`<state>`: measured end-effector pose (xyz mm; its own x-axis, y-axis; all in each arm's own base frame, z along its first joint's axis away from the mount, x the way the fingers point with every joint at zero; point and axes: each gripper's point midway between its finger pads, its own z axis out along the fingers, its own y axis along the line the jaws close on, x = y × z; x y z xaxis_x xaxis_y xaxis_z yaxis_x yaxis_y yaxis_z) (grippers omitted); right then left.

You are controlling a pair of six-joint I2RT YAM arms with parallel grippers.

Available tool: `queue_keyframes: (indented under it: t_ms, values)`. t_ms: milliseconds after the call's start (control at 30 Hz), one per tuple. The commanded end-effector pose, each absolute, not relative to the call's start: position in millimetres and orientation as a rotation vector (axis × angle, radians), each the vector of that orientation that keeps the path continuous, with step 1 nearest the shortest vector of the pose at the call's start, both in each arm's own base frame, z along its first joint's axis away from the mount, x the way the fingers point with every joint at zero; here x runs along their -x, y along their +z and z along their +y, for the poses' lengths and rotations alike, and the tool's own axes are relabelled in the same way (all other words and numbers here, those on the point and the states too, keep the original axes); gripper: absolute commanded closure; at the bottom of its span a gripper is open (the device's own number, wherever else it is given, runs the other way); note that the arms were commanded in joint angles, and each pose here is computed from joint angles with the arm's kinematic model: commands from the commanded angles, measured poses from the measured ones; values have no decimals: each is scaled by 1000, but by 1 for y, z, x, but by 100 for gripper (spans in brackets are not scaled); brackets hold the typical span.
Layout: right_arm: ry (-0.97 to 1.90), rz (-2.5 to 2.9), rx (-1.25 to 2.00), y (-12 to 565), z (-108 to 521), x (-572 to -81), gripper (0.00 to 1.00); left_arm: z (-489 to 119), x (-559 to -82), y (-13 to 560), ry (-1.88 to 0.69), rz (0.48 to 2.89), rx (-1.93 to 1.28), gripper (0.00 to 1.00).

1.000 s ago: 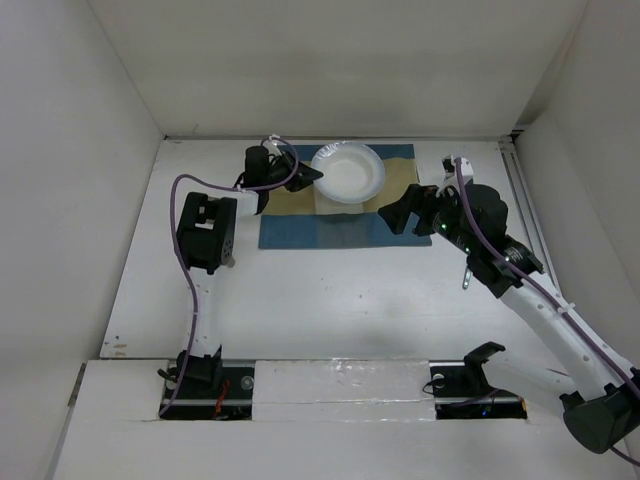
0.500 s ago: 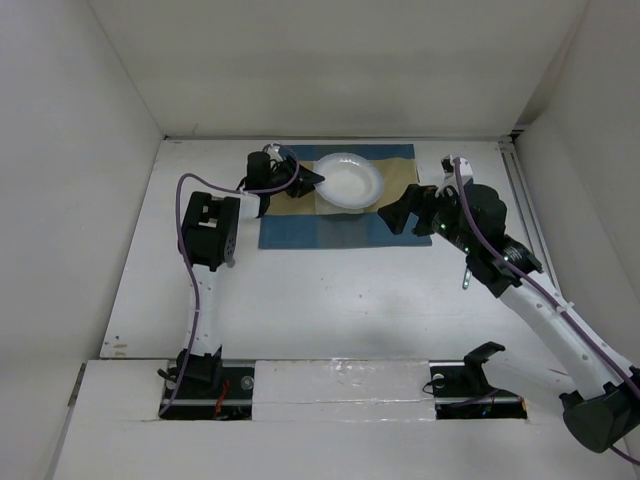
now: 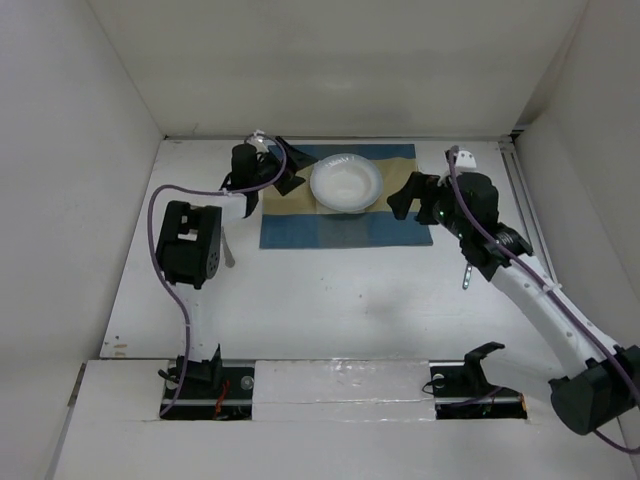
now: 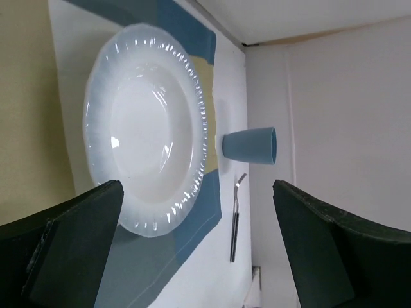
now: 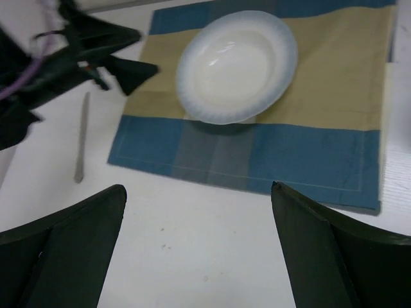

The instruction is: Set the dinner table for one person

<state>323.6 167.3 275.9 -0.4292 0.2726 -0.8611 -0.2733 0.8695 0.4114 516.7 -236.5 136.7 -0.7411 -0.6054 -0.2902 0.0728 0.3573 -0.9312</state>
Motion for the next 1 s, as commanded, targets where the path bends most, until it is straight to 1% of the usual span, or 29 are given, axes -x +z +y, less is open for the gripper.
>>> queue_keyframes:
  t_ms: [0, 33, 67, 100, 133, 167, 200, 267, 300, 333, 367, 400, 433, 500, 533, 567, 633, 667, 767, 800, 867, 933, 967]
  values:
    - [451, 1880, -138, 287, 137, -358, 0, -213, -519, 217, -1254, 1892, 396, 0]
    - [387, 1909, -202, 281, 123, -374, 0, -202, -524, 222, -1170, 1886, 441, 0]
    - [345, 1925, -235, 277, 114, -382, 0, -193, -517, 214, -1089, 1943, 469, 0]
    - [297, 1935, -274, 275, 102, -391, 0, -189, -511, 242, -1041, 1908, 457, 0]
    - [227, 1989, -320, 258, 87, -401, 0, -188, -508, 259, -986, 1895, 454, 0]
    - [188, 1967, -355, 269, 77, -410, 0, -174, -509, 267, -868, 1875, 505, 0]
    - [99, 1956, -412, 269, 59, -415, 0, -165, -494, 275, -793, 1910, 531, 0]
    - [-7, 1964, -503, 264, 29, -426, 0, -147, -484, 288, -700, 1897, 582, 0]
    - [-39, 1955, -533, 264, 18, -429, 0, -141, -474, 287, -666, 1923, 605, 0]
    - [-67, 1954, -573, 259, 6, -432, 0, -134, -462, 300, -659, 1897, 624, 0]
    - [-109, 1958, -627, 251, -17, -436, 0, -129, -454, 294, -634, 1908, 640, 0]
    - [-117, 1962, -647, 247, -27, -440, 1, -120, -448, 293, -587, 1901, 654, 0]
    - [-112, 1983, -659, 238, -33, -443, 1, -115, -438, 301, -580, 1883, 659, 0]
    - [-136, 2001, -711, 222, -57, -454, 6, -112, -425, 286, -566, 1910, 666, 0]
    - [-139, 2012, -722, 216, -62, -457, 6, -114, -420, 284, -586, 1912, 654, 0]
    - [-149, 2016, -735, 212, -68, -461, 9, -115, -412, 288, -608, 1909, 641, 0]
    - [-160, 2058, -761, 190, -79, -472, 10, -120, -399, 272, -642, 1939, 620, 0]
    - [-147, 2052, -756, 194, -77, -475, 11, -121, -397, 276, -657, 1933, 610, 0]
    - [-140, 2093, -763, 175, -87, -486, 14, -113, -391, 265, -608, 1942, 626, 0]
    - [-121, 2107, -752, 171, -87, -490, 16, -110, -390, 270, -597, 1922, 633, 0]
    - [-114, 2125, -750, 159, -86, -498, 16, -105, -389, 270, -577, 1910, 645, 0]
    - [-103, 2132, -746, 153, -85, -503, 20, -107, -388, 268, -588, 1914, 638, 0]
    - [-107, 2147, -748, 145, -86, -506, 28, -109, -388, 268, -598, 1919, 632, 0]
